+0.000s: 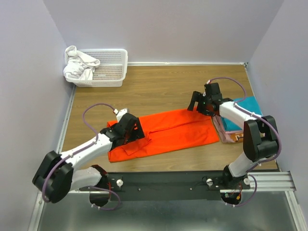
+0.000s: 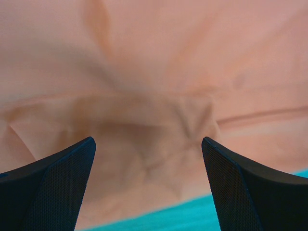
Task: Fold and stack the t-shirts
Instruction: Fold the tshirt
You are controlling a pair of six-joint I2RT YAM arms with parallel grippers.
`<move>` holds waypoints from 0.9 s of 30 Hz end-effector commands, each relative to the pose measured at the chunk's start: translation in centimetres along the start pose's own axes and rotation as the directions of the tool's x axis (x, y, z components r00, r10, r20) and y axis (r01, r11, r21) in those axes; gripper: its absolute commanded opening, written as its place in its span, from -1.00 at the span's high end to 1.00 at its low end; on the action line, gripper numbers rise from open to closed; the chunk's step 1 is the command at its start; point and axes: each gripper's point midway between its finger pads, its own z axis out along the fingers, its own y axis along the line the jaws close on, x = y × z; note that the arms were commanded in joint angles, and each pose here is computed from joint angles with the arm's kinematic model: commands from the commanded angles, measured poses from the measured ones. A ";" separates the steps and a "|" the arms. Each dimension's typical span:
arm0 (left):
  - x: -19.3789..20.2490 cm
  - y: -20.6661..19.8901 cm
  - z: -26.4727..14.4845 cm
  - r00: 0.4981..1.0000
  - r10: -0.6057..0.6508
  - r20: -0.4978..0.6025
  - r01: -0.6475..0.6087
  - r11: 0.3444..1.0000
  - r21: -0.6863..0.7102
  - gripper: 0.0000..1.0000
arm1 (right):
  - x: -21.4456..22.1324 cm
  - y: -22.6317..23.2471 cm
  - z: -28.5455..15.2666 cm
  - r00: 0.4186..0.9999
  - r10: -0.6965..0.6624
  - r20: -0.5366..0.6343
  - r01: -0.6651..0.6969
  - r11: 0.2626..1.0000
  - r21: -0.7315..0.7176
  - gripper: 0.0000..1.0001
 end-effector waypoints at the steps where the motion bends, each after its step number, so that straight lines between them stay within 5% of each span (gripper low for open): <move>1: -1.1 0.0 2.6 1.000 0.004 -0.009 -0.004 0.999 0.034 -0.97 | -1.1 0.9 0.7 0.999 -0.051 0.006 0.051 0.998 -0.032 -1.00; 12: -3.4 2.7 9.1 0.998 0.030 -0.063 -0.036 0.994 -0.106 -0.97 | 1.5 -0.9 2.9 0.997 -0.031 -0.074 0.033 0.999 0.033 -1.00; 27: -14.3 -5.8 16.9 0.982 0.186 -0.038 -0.187 0.981 -0.051 -0.97 | 9.5 -1.6 -2.5 0.982 0.077 -0.174 -0.087 0.995 -0.051 -1.00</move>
